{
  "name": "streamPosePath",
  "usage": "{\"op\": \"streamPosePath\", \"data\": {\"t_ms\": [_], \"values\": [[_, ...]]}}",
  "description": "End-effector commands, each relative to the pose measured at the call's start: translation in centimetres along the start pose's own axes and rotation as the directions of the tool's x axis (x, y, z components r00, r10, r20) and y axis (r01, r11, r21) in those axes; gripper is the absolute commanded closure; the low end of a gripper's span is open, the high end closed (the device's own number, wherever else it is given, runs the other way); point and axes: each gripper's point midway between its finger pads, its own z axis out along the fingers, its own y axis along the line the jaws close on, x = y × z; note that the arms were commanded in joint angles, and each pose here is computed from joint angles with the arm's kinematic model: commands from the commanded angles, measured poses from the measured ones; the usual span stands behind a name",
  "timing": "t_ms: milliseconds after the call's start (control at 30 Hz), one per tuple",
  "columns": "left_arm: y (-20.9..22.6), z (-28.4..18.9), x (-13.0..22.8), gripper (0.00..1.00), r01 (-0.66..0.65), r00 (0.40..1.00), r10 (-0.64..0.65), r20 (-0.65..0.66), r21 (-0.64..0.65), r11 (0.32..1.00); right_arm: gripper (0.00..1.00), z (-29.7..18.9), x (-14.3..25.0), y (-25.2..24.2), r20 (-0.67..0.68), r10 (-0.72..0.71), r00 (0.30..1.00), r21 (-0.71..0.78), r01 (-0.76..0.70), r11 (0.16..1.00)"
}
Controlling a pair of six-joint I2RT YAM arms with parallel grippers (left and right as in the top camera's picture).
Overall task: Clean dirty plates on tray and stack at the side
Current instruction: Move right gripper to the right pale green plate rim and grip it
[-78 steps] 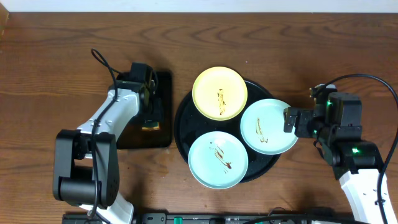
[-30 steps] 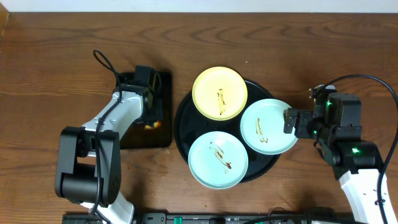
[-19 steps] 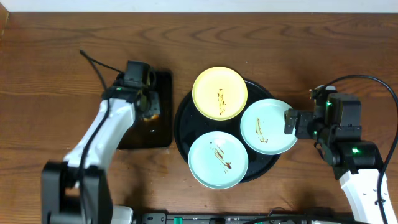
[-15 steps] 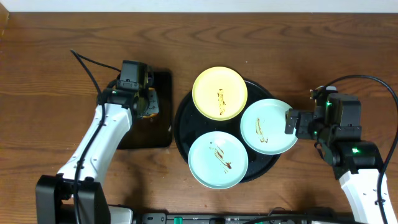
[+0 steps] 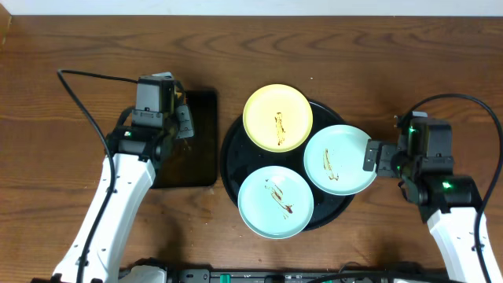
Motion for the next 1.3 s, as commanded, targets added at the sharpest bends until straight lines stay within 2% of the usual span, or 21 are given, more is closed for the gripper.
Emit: {"op": "streamPosePath", "data": {"t_ms": [0,100,267,300,400,533,600,1000,1133,1267], "values": [[0.2,-1.2,-1.4,0.93,0.017,0.998,-0.016,0.055,-0.007,1.000,0.04,1.4,0.4,-0.2,-0.056,0.056,0.997,-0.006,-0.057,0.998],[0.2,-1.2,-1.2,0.93,0.016,0.999,-0.015,0.050,-0.009,1.000,0.08,3.1,1.0,-0.5,-0.113,0.082,0.990,-0.016,-0.084,0.996],[0.3,-1.1,-0.9,0.93,0.015,0.999,-0.014,0.039,-0.012,1.000,0.23,5.7,1.8,-2.0,-0.183,0.124,0.975,-0.004,-0.127,0.992],[0.3,-1.1,-0.9,0.93,0.014,0.999,-0.014,0.039,-0.013,1.000,0.23,6.2,1.8,-2.2,-0.189,0.125,0.974,-0.010,-0.129,0.992],[0.3,-1.1,-0.9,0.93,0.014,0.999,-0.014,0.038,-0.012,1.000,0.27,7.3,2.1,-0.8,-0.219,0.079,0.973,-0.127,-0.109,0.986],[0.3,-1.0,-0.8,0.92,0.014,0.999,-0.014,0.036,-0.013,1.000,0.47,8.4,3.2,0.0,-0.274,0.055,0.960,-0.180,-0.107,0.978],[0.3,-1.0,-0.8,0.93,0.014,0.999,-0.013,0.033,-0.014,1.000,0.51,9.0,3.8,0.3,-0.302,0.056,0.952,-0.193,-0.119,0.974],[0.4,-1.0,-0.3,0.93,0.011,1.000,-0.011,0.014,-0.019,1.000,0.79,10.3,5.0,-0.1,-0.350,0.060,0.935,-0.165,-0.125,0.978],[0.5,-1.0,-0.2,0.92,0.011,1.000,-0.011,0.013,-0.020,1.000,0.95,10.4,5.2,-0.5,-0.354,0.061,0.933,-0.147,-0.120,0.982],[0.5,-1.0,-0.2,0.93,0.011,1.000,-0.011,0.013,-0.020,1.000,0.99,10.4,5.3,-0.5,-0.354,0.061,0.933,-0.148,-0.120,0.982]]}}
